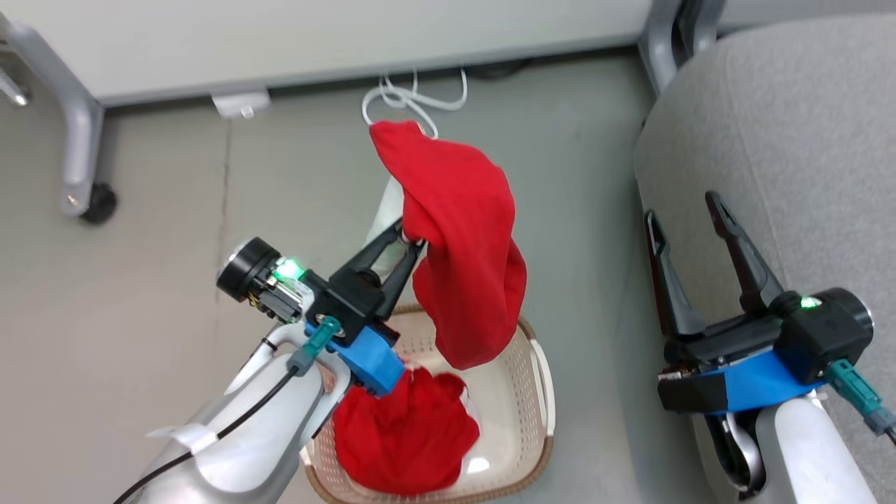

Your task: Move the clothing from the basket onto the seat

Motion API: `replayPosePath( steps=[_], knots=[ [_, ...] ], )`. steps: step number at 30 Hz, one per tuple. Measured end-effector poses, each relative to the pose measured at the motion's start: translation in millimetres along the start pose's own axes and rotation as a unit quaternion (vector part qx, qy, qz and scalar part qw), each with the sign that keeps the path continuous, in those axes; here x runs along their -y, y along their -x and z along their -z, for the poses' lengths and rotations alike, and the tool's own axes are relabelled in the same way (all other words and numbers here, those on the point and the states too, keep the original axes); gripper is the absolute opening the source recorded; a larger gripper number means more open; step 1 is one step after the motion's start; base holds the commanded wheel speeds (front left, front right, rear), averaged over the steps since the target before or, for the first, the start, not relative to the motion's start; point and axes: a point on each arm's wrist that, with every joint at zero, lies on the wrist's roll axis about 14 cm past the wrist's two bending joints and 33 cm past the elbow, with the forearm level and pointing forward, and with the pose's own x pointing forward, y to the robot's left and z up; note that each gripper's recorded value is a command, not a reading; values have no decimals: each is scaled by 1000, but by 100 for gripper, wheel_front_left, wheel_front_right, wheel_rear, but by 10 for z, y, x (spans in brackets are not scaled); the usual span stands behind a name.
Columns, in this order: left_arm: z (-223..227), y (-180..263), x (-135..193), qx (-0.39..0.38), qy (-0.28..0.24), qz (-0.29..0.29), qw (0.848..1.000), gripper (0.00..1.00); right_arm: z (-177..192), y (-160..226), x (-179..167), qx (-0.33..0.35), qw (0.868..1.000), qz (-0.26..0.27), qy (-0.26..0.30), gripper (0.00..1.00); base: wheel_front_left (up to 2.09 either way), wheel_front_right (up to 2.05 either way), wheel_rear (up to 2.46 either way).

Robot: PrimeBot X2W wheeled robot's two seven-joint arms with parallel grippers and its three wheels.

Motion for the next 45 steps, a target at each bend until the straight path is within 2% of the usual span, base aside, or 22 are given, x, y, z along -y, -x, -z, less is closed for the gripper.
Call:
replayPosePath(
  steps=[8,17,25,30,35,41,45],
  knots=[
    [-902,152,-232,115,-13,-57,992,0,-311,127,-133,32,999,-11,-2,100,0,0,0],
    [-1477,179,-169,184,-23,-49,981,0,-473,250,-199,49,999,-12,-5,100,0,0,0],
    [-1524,156,-114,183,-36,-37,982,0,-587,295,-276,64,998,-20,-6,100,0,0,0],
    [-1477,145,-100,176,-38,-34,983,0,-629,291,-625,70,995,-72,-21,100,0,0,0],
    [-1491,111,-76,176,-40,-31,983,0,-481,273,-943,48,991,-119,-43,100,0,0,0],
    [-1512,59,-50,179,-41,-25,983,0,-232,102,-1080,12,989,-138,-50,100,0,0,0],
    [-1499,35,-34,178,-41,-21,983,0,-111,-15,-1289,-6,984,-169,-56,100,0,0,0]
  ],
)
